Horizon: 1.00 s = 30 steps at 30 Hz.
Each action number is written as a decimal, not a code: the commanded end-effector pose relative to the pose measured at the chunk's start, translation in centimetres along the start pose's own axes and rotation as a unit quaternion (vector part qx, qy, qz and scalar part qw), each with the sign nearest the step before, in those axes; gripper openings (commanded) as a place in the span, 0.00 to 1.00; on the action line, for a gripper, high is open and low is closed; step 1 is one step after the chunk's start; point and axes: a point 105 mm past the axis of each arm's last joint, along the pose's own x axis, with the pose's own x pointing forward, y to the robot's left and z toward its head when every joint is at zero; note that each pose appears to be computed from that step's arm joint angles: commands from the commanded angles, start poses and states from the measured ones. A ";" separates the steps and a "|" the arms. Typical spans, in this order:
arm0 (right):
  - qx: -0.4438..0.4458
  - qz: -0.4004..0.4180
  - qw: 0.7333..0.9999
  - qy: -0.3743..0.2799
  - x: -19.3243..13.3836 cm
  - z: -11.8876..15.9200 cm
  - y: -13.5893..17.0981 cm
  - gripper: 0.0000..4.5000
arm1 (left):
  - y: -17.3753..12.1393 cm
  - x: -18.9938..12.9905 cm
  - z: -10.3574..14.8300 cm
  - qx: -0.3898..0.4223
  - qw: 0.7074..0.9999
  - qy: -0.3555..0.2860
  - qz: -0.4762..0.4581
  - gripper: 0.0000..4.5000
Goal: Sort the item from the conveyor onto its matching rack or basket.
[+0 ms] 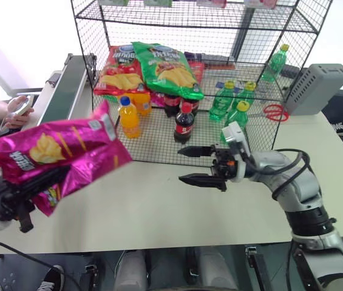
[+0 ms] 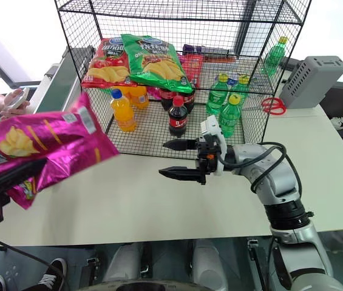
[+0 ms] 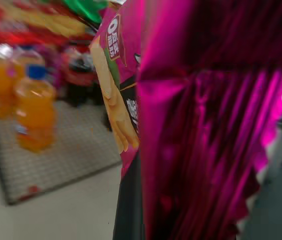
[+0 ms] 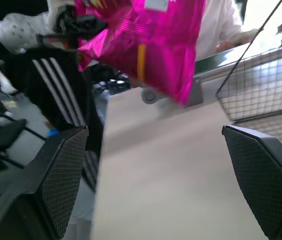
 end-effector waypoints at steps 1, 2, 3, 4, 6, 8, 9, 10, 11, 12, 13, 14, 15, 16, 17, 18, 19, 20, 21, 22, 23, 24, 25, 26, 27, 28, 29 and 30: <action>0.036 0.064 0.997 0.020 -0.4 0.1 2.2 1.00 | -2.3 1.8 -0.2 -0.049 0.993 0.011 -0.102 0.01; 0.047 0.072 0.996 0.025 -0.6 0.0 2.4 1.00 | -2.8 2.1 -0.4 -0.073 0.988 0.013 -0.132 0.01; 0.054 0.074 0.996 0.021 -0.7 0.2 2.4 1.00 | -3.3 2.3 -0.5 -0.092 0.983 0.009 -0.158 0.01; 0.068 0.078 0.995 0.014 -0.9 0.4 2.3 1.00 | -3.7 2.6 -0.5 -0.120 0.976 0.007 -0.182 0.01; 0.090 0.087 0.992 0.000 -1.0 0.9 2.3 1.00 | -4.1 3.6 -0.2 -0.132 0.968 -0.009 -0.215 0.01; 0.104 0.093 0.990 -0.010 -1.0 1.2 2.3 1.00 | -3.9 4.2 0.2 -0.148 0.961 -0.021 -0.231 0.01; 0.110 0.100 0.989 -0.016 -0.9 1.5 2.4 1.00 | -3.8 4.6 0.4 -0.150 0.960 -0.029 -0.236 0.01; 0.122 0.109 0.986 -0.026 -0.8 1.8 2.7 1.00 | -3.7 5.1 0.6 -0.156 0.956 -0.033 -0.246 0.01; 0.131 0.120 0.983 -0.037 -0.6 2.2 3.0 1.00 | -3.7 5.5 0.7 -0.152 0.955 -0.036 -0.252 0.01; 0.136 0.130 0.981 -0.043 -0.5 2.5 3.3 1.00 | -3.6 5.8 0.9 -0.156 0.953 -0.043 -0.257 0.01; 0.137 0.136 0.980 -0.046 -0.5 2.7 3.5 1.00 | -3.5 6.1 1.0 -0.160 0.951 -0.048 -0.261 0.01; 0.141 0.142 0.979 -0.049 -0.4 2.9 3.8 1.00 | -3.4 6.4 0.9 -0.154 0.952 -0.047 -0.261 0.01; 0.141 0.148 0.977 -0.053 -0.3 3.1 4.0 1.00 | -3.3 6.6 0.9 -0.152 0.952 -0.048 -0.261 0.01; 0.140 0.154 0.976 -0.058 -0.1 3.4 4.2 1.00 | -3.2 6.8 1.0 -0.161 0.949 -0.054 -0.265 0.01; 0.141 0.157 0.976 -0.059 0.1 3.6 4.3 1.00 | -3.2 7.0 0.9 -0.162 0.949 -0.055 -0.266 0.01; 0.144 0.162 0.975 -0.058 0.3 3.7 4.5 1.00 | -3.2 7.1 0.7 -0.157 0.950 -0.051 -0.266 0.01; 0.138 0.162 0.975 -0.056 0.6 3.7 4.6 1.00 | -3.2 7.3 0.5 -0.157 0.950 -0.047 -0.266 0.01; 0.144 0.167 0.974 -0.056 0.8 3.8 4.7 1.00 | -2.9 7.5 0.6 -0.148 0.953 -0.054 -0.258 0.01; 0.147 0.170 0.973 -0.053 1.0 3.7 4.8 1.00 | -2.7 7.7 0.6 -0.140 0.956 -0.057 -0.253 0.01; 0.142 0.166 0.975 -0.045 1.2 3.5 4.8 1.00 | -2.6 7.8 0.5 -0.139 0.956 -0.057 -0.252 0.01; 0.143 0.165 0.975 -0.042 1.2 3.3 4.8 1.00 | -2.5 7.9 0.5 -0.136 0.957 -0.057 -0.249 0.01; 0.149 0.168 0.974 -0.040 1.2 3.3 4.9 1.00 | -2.5 8.0 0.4 -0.134 0.958 -0.055 -0.248 0.01; 0.151 0.168 0.974 -0.036 1.3 3.2 4.9 1.00 | -2.4 8.0 0.3 -0.131 0.959 -0.055 -0.246 0.01; 0.154 0.162 0.974 -0.032 1.4 3.1 4.8 0.94 | -2.4 8.1 0.2 -0.125 0.960 -0.057 -0.242 0.00; 0.157 0.163 0.974 -0.030 1.4 3.0 4.7 0.88 | -2.4 8.2 0.1 -0.120 0.962 -0.057 -0.238 0.00; 0.158 0.162 0.974 -0.030 1.4 3.1 4.7 0.81 | -2.4 8.2 0.0 -0.119 0.962 -0.056 -0.238 0.00; 0.161 0.159 0.974 -0.031 1.3 3.1 4.5 0.71 | -2.4 8.2 0.0 -0.117 0.964 -0.057 -0.234 0.00; 0.161 0.157 0.974 -0.031 1.2 3.1 4.5 0.61 | -2.4 8.1 -0.1 -0.115 0.965 -0.057 -0.230 0.00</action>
